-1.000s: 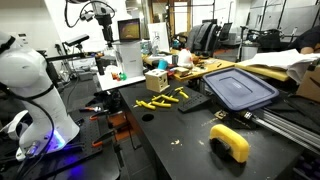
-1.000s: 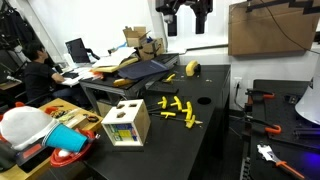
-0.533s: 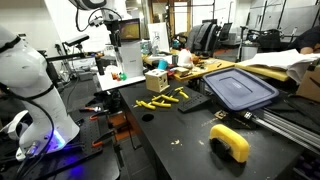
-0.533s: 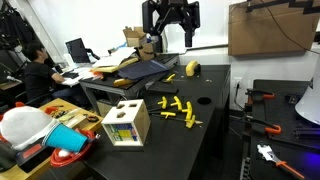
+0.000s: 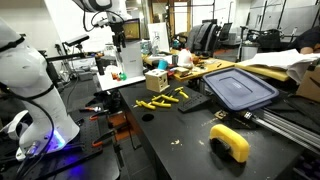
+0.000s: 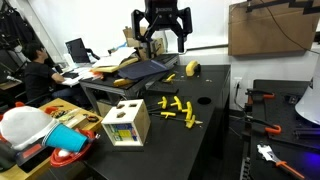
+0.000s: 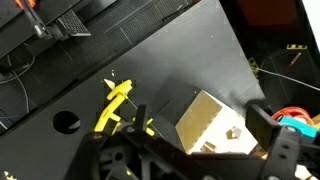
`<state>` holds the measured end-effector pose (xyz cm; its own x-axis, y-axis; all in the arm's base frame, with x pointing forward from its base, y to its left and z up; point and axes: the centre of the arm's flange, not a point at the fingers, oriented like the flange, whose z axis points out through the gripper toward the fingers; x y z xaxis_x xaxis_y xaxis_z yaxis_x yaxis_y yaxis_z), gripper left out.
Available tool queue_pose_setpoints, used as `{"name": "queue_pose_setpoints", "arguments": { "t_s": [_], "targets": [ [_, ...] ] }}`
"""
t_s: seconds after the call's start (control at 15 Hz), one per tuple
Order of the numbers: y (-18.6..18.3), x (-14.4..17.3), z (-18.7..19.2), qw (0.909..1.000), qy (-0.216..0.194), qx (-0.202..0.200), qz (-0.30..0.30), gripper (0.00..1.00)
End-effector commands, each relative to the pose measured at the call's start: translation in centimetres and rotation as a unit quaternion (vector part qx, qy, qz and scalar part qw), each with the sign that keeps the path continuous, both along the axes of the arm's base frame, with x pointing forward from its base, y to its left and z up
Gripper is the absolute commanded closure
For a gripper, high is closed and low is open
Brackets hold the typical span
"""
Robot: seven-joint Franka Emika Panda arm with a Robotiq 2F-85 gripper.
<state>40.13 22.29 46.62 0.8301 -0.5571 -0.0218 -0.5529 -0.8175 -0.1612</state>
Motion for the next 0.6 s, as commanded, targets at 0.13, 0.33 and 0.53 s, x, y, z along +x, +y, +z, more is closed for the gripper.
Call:
{"name": "queue_pose_setpoints", "arguments": {
  "t_s": [0.13,0.33,0.53],
  "targets": [
    [1.1,1.1,-0.2,0.9989,-0.002,-0.002,-0.046,0.0],
    [1.1,1.3,-0.7,0.9974,0.001,-0.004,-0.072,0.0],
    [0.6,1.9,-1.7,0.9949,0.0,-0.007,-0.101,0.0]
  ]
}}
